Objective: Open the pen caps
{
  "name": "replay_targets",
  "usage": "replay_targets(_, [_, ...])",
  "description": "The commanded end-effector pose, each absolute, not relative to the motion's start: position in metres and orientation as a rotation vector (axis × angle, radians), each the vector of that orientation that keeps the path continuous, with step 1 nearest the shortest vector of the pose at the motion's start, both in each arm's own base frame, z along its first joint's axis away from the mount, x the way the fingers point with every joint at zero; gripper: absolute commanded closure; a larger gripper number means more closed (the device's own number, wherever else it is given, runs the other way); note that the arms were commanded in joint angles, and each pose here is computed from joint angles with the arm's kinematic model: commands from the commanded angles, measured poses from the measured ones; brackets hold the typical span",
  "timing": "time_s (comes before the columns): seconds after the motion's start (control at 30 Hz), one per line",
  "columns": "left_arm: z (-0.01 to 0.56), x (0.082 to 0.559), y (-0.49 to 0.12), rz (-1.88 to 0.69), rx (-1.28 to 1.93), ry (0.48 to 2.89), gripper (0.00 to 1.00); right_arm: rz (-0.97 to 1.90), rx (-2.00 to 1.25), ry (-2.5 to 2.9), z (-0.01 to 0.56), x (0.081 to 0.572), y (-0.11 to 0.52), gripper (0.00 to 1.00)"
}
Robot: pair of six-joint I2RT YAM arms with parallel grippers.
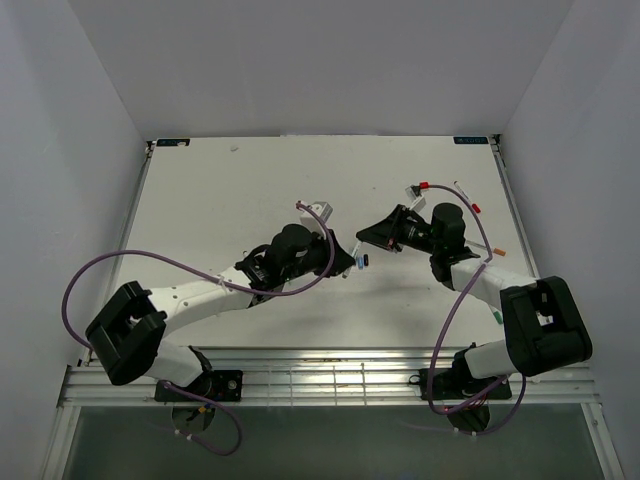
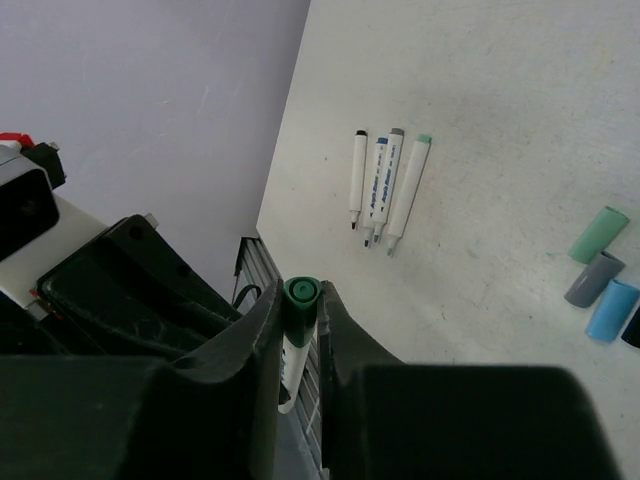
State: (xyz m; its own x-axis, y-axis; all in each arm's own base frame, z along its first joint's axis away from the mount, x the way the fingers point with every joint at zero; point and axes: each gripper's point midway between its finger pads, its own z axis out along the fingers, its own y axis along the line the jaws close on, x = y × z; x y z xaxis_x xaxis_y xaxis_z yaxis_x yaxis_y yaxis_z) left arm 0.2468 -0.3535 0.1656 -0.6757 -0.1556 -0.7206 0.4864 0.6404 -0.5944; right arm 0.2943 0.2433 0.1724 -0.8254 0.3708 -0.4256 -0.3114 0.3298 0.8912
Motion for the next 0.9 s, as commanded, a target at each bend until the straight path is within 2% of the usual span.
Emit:
replay_targets(0.0, [0.184, 0.248, -0.358, -1.079, 0.255, 2.021, 1.0, 1.557, -0.002, 1.965, 0.181, 0.293, 0.246, 0.9])
replay_targets(0.1, [0.179, 0.247, -0.359, -1.077, 0.275, 2.03, 0.99, 1.564, 0.002, 1.957, 0.184, 0.293, 0.246, 0.92])
replay_targets(0.17, [0.176, 0.245, -0.358, -1.078, 0.275, 2.038, 0.79, 1.58, 0.0, 1.952, 0.186, 0.29, 0.247, 0.92])
replay_targets(0.2, [0.172, 0.243, -0.356, -1.072, 0.274, 2.047, 0.59, 1.585, 0.0, 1.95, 0.187, 0.29, 0.247, 0.92])
replay_targets(0.3, [0.168, 0.242, -0.354, -1.067, 0.279, 2.052, 0.42, 1.611, -0.011, 1.942, 0.19, 0.286, 0.248, 0.92])
replay_targets(0.43, [0.162, 0.238, -0.358, -1.082, 0.329, 2.068, 0.4, 1.651, -0.033, 1.928, 0.193, 0.28, 0.25, 0.92])
replay_targets(0.57, [0.159, 0.236, -0.364, -1.102, 0.357, 2.078, 0.41, 1.689, -0.048, 1.921, 0.196, 0.277, 0.252, 0.92])
replay_targets(0.63, [0.158, 0.233, -0.369, -1.127, 0.388, 2.08, 0.45, 1.703, -0.059, 1.919, 0.197, 0.275, 0.255, 0.92])
replay_targets(0.67, [0.16, 0.232, -0.371, -1.138, 0.4, 2.075, 0.58, 1.705, -0.058, 1.922, 0.196, 0.275, 0.255, 0.92])
replay_targets(0.73, [0.161, 0.23, -0.375, -1.162, 0.423, 2.071, 0.74, 1.701, -0.056, 1.919, 0.196, 0.276, 0.254, 0.92])
replay_targets(0.77, [0.162, 0.23, -0.376, -1.167, 0.429, 2.071, 0.86, 1.698, -0.055, 1.916, 0.196, 0.276, 0.254, 0.92])
replay_targets(0.83, [0.161, 0.227, -0.377, -1.177, 0.437, 2.076, 1.0, 1.674, -0.054, 1.906, 0.196, 0.28, 0.253, 0.92])
replay_targets(0.87, [0.162, 0.227, -0.377, -1.182, 0.442, 2.073, 1.0, 1.661, -0.056, 1.902, 0.197, 0.282, 0.253, 0.92])
